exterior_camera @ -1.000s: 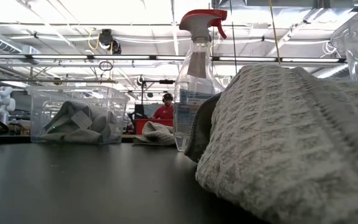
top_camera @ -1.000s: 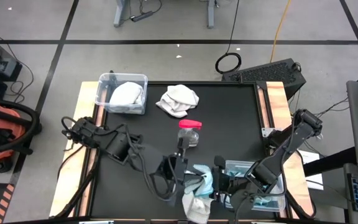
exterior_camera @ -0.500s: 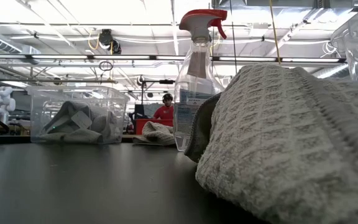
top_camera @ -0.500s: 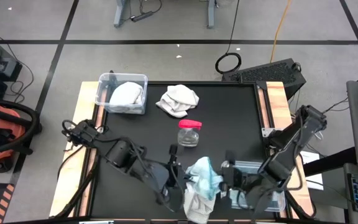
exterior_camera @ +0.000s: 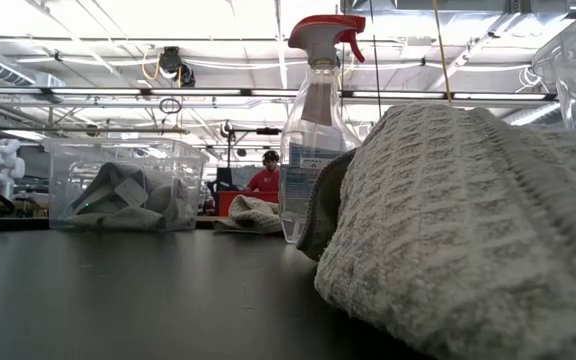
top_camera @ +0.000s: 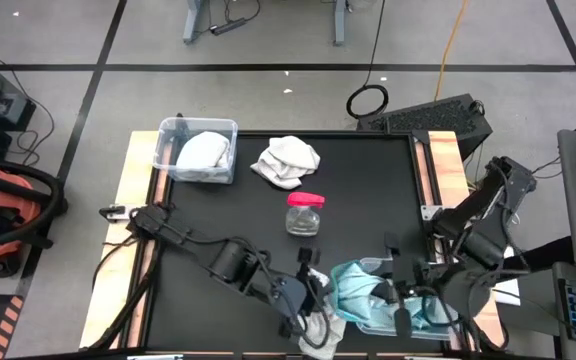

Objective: Sort microfiber towel by color & place in baskets
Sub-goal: Put the blue towel into the bottom transparent bin

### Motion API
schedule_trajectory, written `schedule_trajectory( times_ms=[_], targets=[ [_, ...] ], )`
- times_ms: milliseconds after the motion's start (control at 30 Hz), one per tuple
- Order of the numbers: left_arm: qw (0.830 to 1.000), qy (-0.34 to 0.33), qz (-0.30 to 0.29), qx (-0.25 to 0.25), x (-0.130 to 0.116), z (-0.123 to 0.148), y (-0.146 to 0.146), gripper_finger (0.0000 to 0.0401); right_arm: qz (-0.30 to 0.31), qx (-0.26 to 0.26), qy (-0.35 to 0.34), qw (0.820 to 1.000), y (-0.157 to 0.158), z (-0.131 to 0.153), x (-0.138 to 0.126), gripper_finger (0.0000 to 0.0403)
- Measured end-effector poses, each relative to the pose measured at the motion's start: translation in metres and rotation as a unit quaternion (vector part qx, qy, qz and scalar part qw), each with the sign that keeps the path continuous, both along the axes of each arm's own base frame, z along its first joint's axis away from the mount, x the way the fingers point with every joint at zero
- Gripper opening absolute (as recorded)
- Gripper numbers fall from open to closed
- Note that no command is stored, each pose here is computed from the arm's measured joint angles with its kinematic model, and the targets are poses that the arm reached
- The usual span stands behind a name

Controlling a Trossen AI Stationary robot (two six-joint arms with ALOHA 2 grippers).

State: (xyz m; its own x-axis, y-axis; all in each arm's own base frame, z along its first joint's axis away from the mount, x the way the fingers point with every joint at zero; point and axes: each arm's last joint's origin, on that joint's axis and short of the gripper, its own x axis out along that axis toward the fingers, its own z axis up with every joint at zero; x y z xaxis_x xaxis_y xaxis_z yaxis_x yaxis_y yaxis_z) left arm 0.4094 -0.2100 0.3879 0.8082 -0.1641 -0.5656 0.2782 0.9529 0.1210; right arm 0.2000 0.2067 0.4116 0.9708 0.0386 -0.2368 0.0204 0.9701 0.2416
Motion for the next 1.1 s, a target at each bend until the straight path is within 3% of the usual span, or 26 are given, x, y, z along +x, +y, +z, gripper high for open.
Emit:
schedule_trajectory(
  times_ms=[233, 367, 700, 1100],
  targets=[
    [1.000, -0.011, 0.011, -0.020, 0.006, -0.001, 0.001, 0.0196, 0.040, 0.027, 0.012, 0.999, 0.005, 0.005, -0.026, 0.0005],
    [0.998, 0.002, 0.034, -0.046, 0.006, -0.002, 0.004, 0.0243, 0.058, 0.054, 0.042, 0.996, 0.006, 0.003, -0.046, 0.0005],
    [0.997, 0.055, 0.043, -0.045, -0.005, -0.010, -0.004, 0.0251, 0.099, 0.102, 0.157, 0.977, 0.006, -0.010, -0.088, 0.0004],
    [0.994, 0.083, 0.050, -0.057, -0.016, -0.013, -0.015, 0.0251, 0.079, 0.101, 0.312, 0.941, -0.004, -0.031, -0.113, 0.0004]
  ],
)
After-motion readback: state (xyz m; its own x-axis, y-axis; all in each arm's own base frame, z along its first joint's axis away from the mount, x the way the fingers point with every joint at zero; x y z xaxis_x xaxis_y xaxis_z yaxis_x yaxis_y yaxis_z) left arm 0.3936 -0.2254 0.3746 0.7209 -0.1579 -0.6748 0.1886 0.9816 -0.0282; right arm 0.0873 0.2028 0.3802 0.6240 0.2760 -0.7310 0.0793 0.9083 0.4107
